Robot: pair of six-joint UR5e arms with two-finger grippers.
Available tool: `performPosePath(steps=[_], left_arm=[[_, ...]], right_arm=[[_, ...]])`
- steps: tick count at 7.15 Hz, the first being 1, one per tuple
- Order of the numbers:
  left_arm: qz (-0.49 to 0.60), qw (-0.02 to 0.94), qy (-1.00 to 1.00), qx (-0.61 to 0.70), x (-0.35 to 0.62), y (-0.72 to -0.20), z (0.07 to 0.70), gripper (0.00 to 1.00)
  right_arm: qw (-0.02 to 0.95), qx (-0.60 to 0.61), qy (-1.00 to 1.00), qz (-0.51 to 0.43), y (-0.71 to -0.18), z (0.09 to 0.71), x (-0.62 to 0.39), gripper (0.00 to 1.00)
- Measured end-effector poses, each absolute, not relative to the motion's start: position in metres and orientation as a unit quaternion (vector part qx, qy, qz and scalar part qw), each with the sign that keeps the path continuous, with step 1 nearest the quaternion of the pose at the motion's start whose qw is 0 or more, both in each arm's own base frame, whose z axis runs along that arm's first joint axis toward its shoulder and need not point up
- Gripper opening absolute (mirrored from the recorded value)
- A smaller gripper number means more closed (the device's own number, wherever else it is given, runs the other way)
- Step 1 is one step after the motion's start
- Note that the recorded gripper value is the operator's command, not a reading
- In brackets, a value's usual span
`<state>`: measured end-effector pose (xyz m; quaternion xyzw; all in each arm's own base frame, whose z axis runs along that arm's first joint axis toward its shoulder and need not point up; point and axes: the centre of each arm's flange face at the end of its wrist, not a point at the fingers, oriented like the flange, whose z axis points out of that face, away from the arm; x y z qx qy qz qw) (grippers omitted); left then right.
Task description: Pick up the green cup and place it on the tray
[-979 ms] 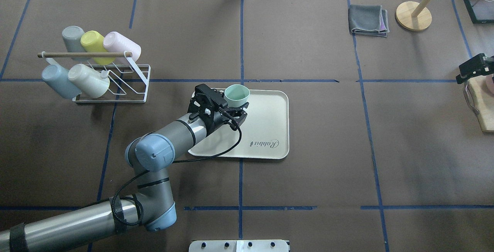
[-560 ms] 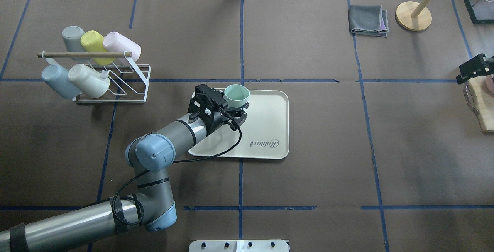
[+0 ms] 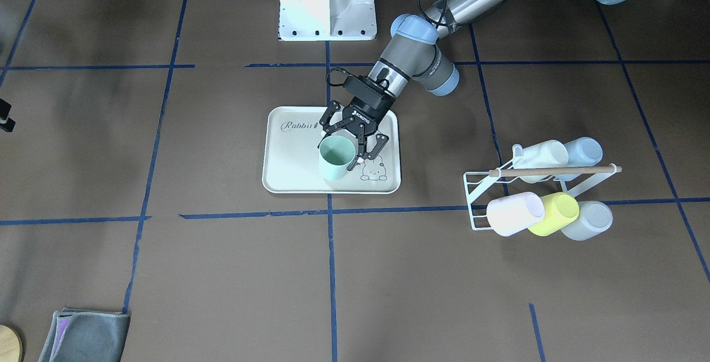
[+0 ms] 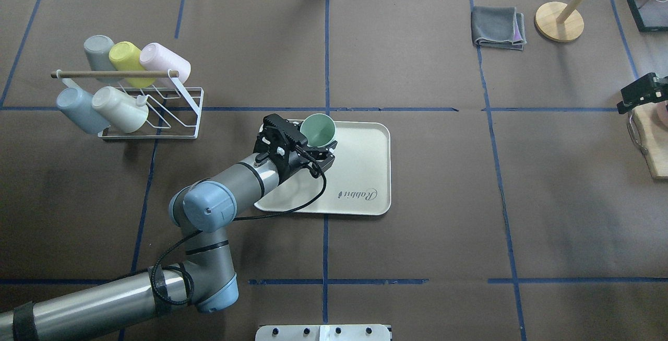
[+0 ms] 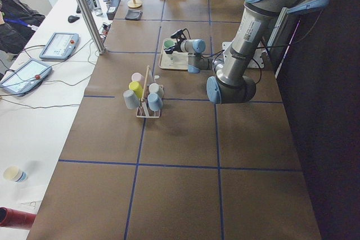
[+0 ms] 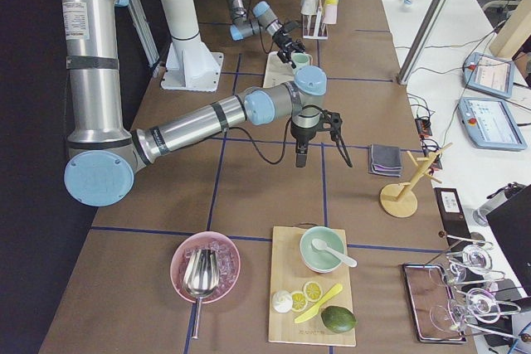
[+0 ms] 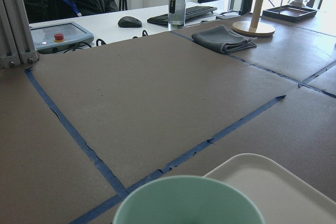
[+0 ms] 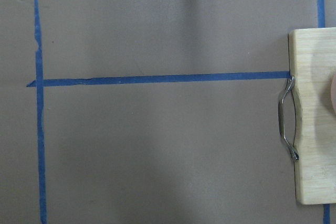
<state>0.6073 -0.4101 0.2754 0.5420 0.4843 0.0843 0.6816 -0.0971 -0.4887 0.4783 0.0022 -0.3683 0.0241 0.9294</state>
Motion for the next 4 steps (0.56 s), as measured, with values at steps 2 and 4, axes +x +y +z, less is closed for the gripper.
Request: performPosePath(steps=[2,4], left_arm=[[0.092,0.680,0.479,0.548,0.6074,-0.4100,0.2740,0.99],[0.104,0.676,0.471,0.557,0.6067,-0.4096,0.2717,0.99]], right_arm=[[0.929,0.001,-0.368,0.024,-0.4889,0.4792,-0.0972,1.00],[0.930,0.001,-0.368,0.025,-0.4890,0.4796,-0.0972,1.00]])
